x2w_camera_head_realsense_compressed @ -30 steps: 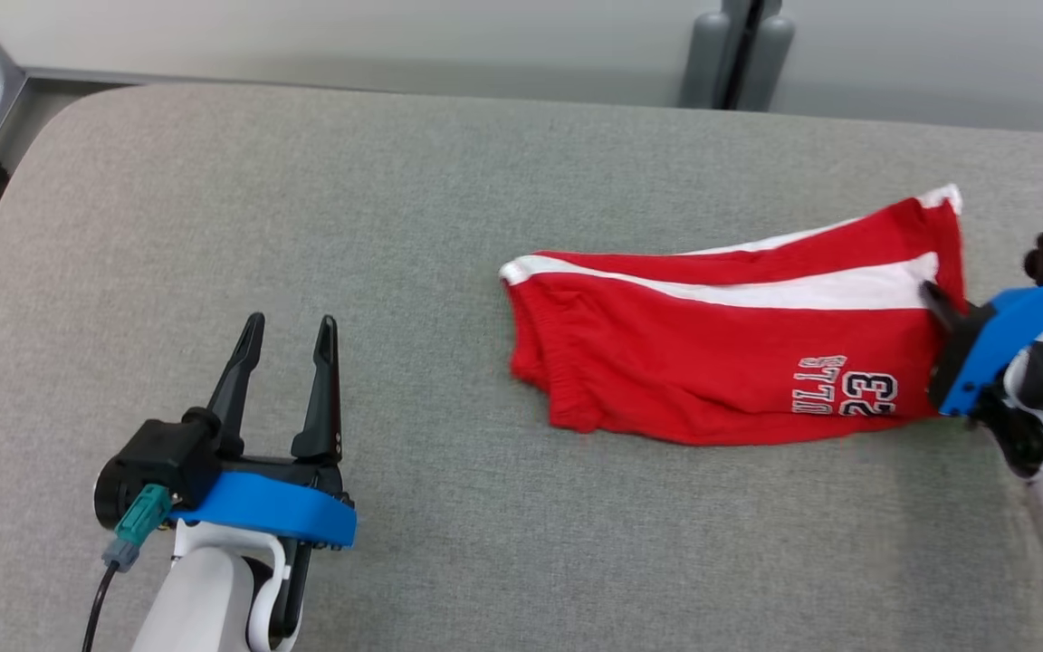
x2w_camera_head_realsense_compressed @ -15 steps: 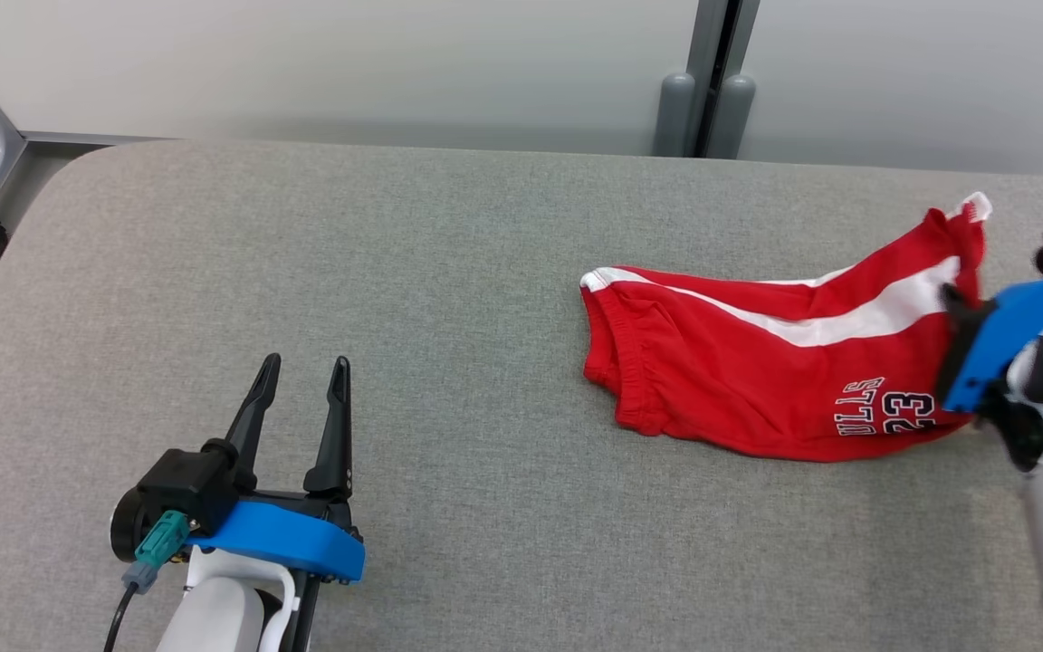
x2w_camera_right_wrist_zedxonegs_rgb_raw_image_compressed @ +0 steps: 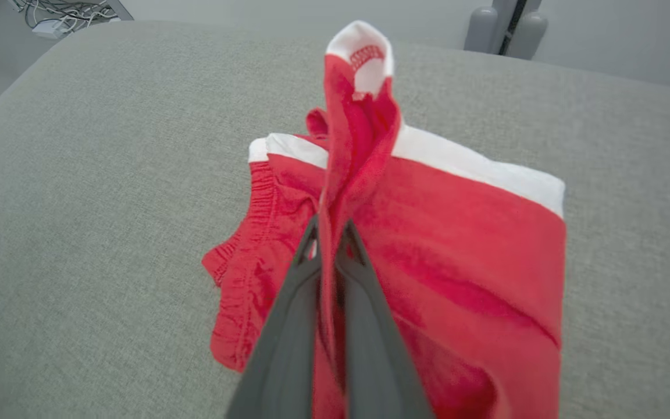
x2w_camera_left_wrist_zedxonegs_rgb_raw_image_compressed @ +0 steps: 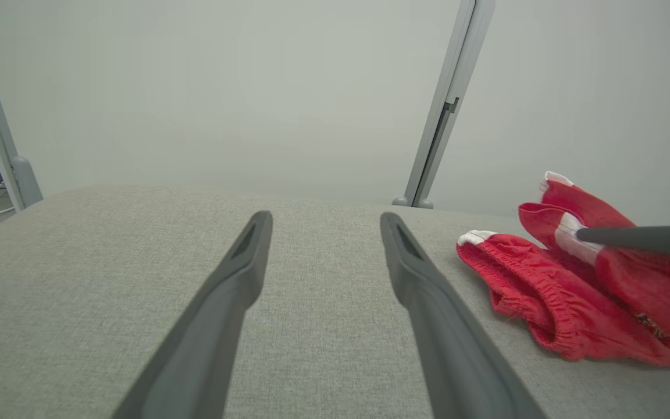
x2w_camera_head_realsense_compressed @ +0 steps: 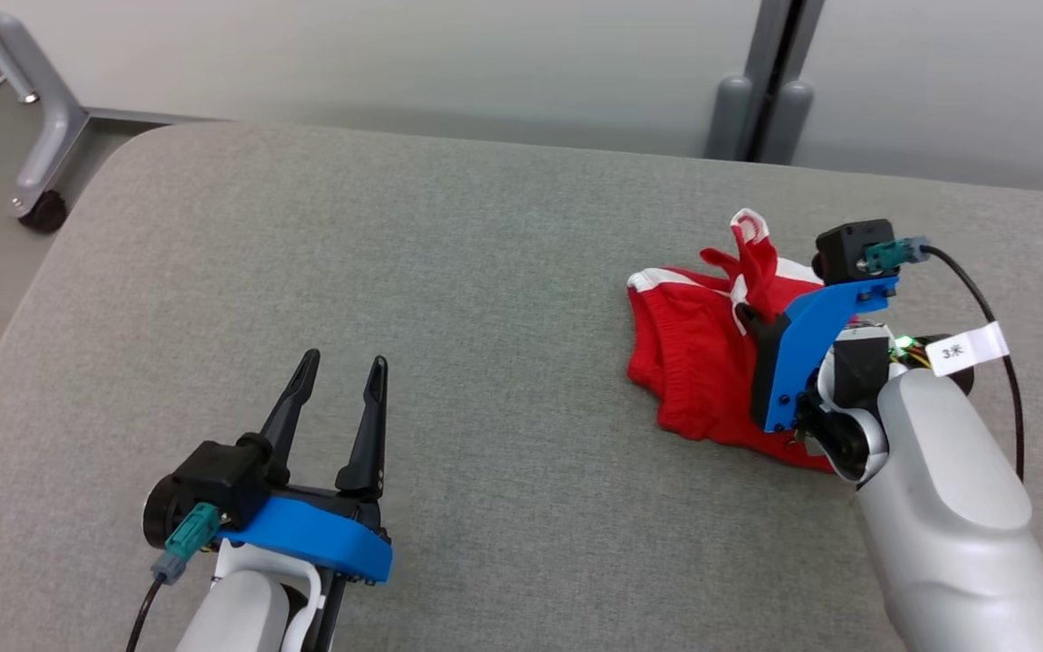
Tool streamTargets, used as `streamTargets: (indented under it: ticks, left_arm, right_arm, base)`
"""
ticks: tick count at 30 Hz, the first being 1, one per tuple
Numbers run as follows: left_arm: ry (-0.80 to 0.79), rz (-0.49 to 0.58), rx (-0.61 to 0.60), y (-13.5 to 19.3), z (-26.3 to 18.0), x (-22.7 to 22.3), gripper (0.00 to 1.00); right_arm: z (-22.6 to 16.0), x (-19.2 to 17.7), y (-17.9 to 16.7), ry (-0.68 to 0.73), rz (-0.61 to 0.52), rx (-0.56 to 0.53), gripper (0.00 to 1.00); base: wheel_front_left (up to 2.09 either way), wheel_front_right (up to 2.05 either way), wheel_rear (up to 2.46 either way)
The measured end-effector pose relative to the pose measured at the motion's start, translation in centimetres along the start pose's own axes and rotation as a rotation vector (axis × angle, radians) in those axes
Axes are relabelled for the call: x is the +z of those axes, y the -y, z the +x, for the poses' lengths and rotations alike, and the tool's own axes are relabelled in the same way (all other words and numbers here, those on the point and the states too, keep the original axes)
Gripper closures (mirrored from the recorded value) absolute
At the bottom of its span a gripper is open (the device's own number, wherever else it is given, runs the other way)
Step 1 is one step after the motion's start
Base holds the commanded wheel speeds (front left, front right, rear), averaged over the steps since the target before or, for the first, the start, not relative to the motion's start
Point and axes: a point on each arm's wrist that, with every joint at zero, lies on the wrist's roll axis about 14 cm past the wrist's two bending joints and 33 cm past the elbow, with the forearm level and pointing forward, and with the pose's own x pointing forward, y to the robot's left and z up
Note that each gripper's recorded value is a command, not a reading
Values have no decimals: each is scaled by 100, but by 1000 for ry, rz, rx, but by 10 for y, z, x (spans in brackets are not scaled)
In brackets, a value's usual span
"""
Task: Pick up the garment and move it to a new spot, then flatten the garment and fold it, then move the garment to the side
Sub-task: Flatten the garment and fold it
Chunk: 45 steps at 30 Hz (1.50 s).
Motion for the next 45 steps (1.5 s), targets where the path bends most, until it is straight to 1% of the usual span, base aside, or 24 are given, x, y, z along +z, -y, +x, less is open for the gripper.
streamTargets:
  ticks: [7, 12, 13, 14, 17, 19, 21, 24, 26, 28, 31, 32, 34, 37, 39, 41, 45]
  left_arm:
    - [-15, 2, 21, -7, -2, -4, 0]
    - [-29, 0, 35, -11, -3, -7, 0]
    - [-28, 2, 34, -11, -2, -7, 0]
    - [-26, -1, 34, -11, -2, -6, 0]
    - [-25, -4, 32, -11, -1, -6, 0]
    - [-18, -3, 32, -11, -1, -4, 0]
    - [-8, -1, 28, -10, 0, 0, 0]
    - [-3, -4, 26, -10, -1, 1, 0]
    - [-1, -2, 21, -9, -2, 1, 0]
    - [3, 1, 10, -6, -2, 3, 0]
    - [15, 4, -11, 1, 1, 6, 0]
    - [19, 4, -19, 4, 2, 7, 0]
    - [22, 1, -34, 9, 4, 8, 0]
    - [13, 0, -44, 12, 5, 5, 0]
    - [9, -2, -48, 14, 6, 3, 0]
    - [7, -2, -48, 14, 6, 3, 0]
    - [14, -2, -47, 14, 7, 5, 0]
  right_arm:
    - [24, -19, -39, -69, 10, 115, 100]
    - [36, -29, -53, -103, 20, 153, 100]
    - [37, -29, -56, -103, 23, 162, 67]
    - [38, -28, -59, -94, 37, 175, 0]
    - [35, -19, -73, -57, 100, 230, 0]
    - [28, -3, -87, -4, 161, 286, 0]
    - [18, 15, -96, 65, 197, 329, 0]
    - [2, 37, -94, 169, 225, 340, 0]
    - [-9, 49, -74, 238, 215, 298, 0]
    - [-22, 55, -36, 298, 185, 210, 0]
    - [-42, 47, 22, 325, 140, 58, 0]
    - [-48, 43, 37, 327, 124, 12, 0]
    - [-56, 31, 56, 314, 107, -49, 0]
    - [-57, 11, 67, 278, 55, -104, 0]
    - [-56, 7, 67, 299, 24, -122, 0]
    - [-58, 9, 62, 345, 9, -129, 0]
    - [-68, 6, 51, 445, 27, -132, 0]
  base:
    - [0, 0, 0]
    - [0, 0, 0]
    - [0, 0, 0]
    - [0, 0, 0]
    - [0, 0, 0]
    - [0, 0, 0]
    - [0, 0, 0]
    - [0, 0, 0]
    - [0, 0, 0]
    - [0, 0, 0]
    - [0, 0, 0]
    - [0, 0, 0]
    - [0, 0, 0]
    - [0, 0, 0]
    - [0, 0, 0]
    - [0, 0, 0]
    - [0, 0, 0]
